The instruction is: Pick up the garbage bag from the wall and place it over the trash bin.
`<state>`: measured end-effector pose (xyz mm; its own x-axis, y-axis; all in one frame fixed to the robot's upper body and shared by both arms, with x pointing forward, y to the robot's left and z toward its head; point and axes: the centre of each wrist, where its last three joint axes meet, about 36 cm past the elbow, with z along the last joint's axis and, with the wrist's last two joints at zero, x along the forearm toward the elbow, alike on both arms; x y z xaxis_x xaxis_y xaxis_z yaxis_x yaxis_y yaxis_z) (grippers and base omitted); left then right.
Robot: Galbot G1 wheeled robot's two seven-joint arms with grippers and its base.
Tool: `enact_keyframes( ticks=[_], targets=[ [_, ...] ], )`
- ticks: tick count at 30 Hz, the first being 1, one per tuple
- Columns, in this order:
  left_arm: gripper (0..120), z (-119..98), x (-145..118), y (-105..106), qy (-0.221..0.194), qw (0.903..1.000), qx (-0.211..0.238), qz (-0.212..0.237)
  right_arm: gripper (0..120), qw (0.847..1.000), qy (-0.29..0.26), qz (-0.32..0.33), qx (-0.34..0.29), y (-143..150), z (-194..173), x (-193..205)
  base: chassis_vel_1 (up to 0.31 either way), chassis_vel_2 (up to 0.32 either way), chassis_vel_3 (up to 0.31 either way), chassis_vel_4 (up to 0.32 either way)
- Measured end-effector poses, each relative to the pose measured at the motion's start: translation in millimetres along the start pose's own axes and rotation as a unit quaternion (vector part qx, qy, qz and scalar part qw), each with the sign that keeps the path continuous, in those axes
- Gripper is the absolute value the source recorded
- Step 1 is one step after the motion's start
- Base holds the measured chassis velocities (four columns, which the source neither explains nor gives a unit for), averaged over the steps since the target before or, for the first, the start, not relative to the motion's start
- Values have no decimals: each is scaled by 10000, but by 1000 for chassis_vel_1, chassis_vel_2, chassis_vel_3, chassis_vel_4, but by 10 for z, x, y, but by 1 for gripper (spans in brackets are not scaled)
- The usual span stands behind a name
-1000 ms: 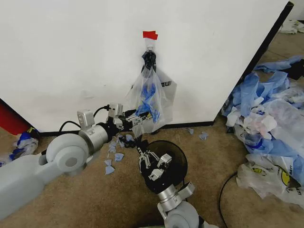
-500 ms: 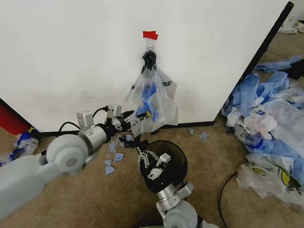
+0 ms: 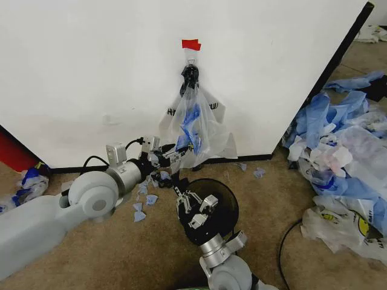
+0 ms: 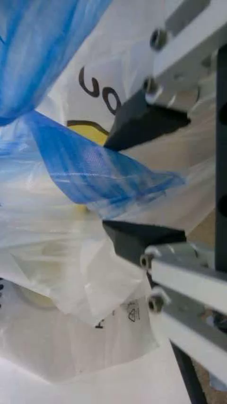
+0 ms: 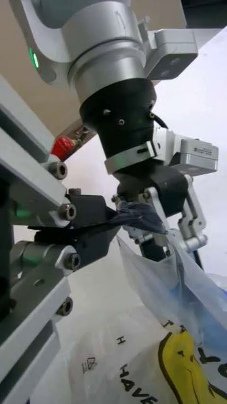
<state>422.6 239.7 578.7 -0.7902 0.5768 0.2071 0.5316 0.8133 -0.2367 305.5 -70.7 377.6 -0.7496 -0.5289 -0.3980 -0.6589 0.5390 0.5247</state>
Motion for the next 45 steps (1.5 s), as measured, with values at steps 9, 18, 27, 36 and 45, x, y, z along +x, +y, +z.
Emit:
enact_keyframes(
  ticks=[9,18,27,36,45],
  targets=[
    [9,47,-17,70,0,9999,-67,-157,0,10000,-24,-13,-17,34,-11,8,0,0,0,0],
    [0,13,1,89,-135,9996,-74,-241,0,10000,-42,17,16,10,-41,20,0,0,0,0],
    [0,-138,249,117,-436,9982,-123,-400,0,9999,-83,53,-48,21,-63,11,0,0,0,0],
    [0,-148,566,98,-543,9963,-339,-565,0,9998,-145,85,-100,25,-93,-22,0,0,0,0],
    [0,-172,615,23,-806,9927,-546,-712,0,9997,-199,148,-87,8,-141,-1,0,0,0,0]
  ],
)
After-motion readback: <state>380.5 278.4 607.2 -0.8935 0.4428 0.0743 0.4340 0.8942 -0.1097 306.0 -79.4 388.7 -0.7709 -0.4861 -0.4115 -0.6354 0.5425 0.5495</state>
